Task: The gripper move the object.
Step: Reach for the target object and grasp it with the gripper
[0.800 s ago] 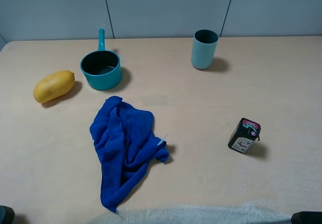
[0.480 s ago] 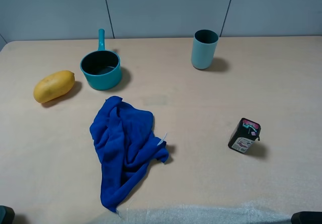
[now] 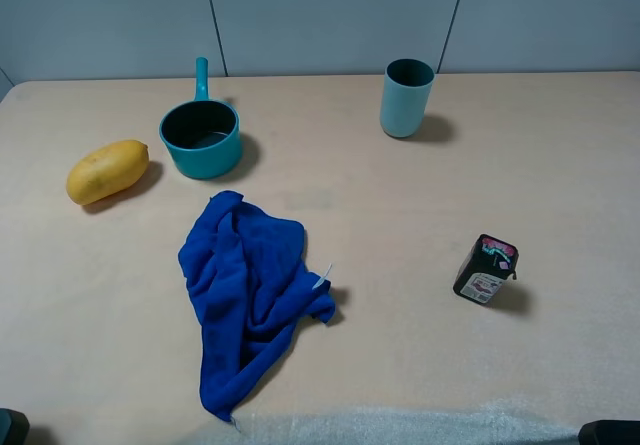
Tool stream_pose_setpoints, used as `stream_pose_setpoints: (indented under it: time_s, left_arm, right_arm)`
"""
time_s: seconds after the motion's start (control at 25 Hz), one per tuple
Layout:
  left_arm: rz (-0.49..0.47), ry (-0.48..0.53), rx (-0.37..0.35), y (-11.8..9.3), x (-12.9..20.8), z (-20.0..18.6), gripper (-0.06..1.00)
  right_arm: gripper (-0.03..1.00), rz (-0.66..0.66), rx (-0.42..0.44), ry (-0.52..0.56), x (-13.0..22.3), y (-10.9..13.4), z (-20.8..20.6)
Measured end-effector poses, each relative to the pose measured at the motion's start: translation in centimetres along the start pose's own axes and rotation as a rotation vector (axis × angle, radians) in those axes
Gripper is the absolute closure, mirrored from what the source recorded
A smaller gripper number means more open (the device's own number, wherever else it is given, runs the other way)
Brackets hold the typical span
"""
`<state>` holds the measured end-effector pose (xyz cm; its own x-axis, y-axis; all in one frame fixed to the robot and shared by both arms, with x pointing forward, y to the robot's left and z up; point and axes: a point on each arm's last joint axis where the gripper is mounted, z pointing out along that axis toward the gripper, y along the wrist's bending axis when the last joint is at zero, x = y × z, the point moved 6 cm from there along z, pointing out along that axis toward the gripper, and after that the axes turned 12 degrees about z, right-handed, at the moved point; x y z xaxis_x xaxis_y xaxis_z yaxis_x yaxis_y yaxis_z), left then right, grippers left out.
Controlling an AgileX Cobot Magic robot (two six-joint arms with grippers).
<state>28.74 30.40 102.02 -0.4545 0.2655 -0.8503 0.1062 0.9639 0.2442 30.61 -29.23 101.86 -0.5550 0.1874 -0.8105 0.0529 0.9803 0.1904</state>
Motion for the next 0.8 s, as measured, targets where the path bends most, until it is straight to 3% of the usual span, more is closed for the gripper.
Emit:
stream_pose_setpoints:
  time_s: [0.48,0.8]
  left_arm:
    - [0.0,0.0,0.0,0.0,0.0,0.0,-0.02]
    - [0.0,0.0,0.0,0.0,0.0,0.0,-0.02]
  right_arm:
    - [0.27,-0.194,-0.085,0.161,-5.0,2.7,1.5]
    - [0.27,-0.351,-0.18,0.281,-5.2,4.5,3.4]
